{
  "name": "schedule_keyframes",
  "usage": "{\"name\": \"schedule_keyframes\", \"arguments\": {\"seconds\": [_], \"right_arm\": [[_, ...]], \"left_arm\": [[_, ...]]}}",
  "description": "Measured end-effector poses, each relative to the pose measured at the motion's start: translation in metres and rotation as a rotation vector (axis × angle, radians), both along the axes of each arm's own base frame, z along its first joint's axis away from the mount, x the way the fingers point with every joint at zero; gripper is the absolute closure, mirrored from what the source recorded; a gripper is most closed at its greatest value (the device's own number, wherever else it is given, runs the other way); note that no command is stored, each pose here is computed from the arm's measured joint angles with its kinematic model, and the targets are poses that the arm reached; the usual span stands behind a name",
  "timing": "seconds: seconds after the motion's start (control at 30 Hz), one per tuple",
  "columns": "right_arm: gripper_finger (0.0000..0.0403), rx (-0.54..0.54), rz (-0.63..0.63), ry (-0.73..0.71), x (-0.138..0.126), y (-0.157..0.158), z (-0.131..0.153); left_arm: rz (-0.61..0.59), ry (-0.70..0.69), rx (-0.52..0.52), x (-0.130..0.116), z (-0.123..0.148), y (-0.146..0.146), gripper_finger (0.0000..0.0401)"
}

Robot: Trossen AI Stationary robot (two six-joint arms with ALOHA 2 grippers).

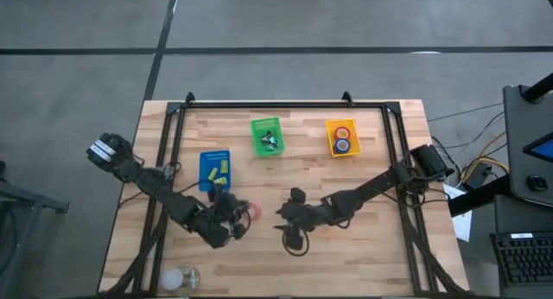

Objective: Pick and place Stapler, Stapler remover, tape
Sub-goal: Put the pink tape into the yellow bin

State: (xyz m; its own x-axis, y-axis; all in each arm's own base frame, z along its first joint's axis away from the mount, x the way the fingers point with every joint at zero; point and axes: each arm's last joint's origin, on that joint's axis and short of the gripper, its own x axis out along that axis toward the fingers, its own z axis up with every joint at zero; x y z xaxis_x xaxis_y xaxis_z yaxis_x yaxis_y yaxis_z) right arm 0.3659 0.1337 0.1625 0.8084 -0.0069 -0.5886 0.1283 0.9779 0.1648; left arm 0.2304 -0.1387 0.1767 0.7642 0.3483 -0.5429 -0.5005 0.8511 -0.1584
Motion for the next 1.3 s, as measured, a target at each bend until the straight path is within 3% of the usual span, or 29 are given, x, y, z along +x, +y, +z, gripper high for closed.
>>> {"name": "schedule_keyframes", "arguments": {"seconds": [0.23, 0.33, 0.57, 0.87, 1.03, 1.3], "right_arm": [[0.0179, 0.104, -0.054, -0.134, 0.008, -0.002, 0.010], [0.0179, 0.124, -0.095, -0.157, 0.013, -0.014, 0.012], [0.0151, 0.122, -0.153, -0.233, 0.024, -0.040, 0.018], [0.0121, 0.088, -0.122, -0.359, 0.032, -0.043, 0.035], [0.0148, 0.084, -0.144, -0.367, 0.036, -0.052, 0.038], [0.0235, 0.084, -0.118, -0.358, 0.039, -0.060, 0.040]], "left_arm": [[0.129, -0.109, 0.294, 0.007, 0.021, 0.001, 0.0362], [0.156, -0.124, 0.358, 0.008, 0.026, 0.001, 0.0360], [0.189, -0.148, 0.398, 0.009, 0.029, 0.001, 0.0349], [0.205, -0.155, 0.413, 0.009, 0.029, 0.002, 0.0352], [0.208, -0.157, 0.415, 0.009, 0.029, 0.002, 0.0352], [0.212, -0.161, 0.418, 0.009, 0.030, 0.002, 0.0341]]}}
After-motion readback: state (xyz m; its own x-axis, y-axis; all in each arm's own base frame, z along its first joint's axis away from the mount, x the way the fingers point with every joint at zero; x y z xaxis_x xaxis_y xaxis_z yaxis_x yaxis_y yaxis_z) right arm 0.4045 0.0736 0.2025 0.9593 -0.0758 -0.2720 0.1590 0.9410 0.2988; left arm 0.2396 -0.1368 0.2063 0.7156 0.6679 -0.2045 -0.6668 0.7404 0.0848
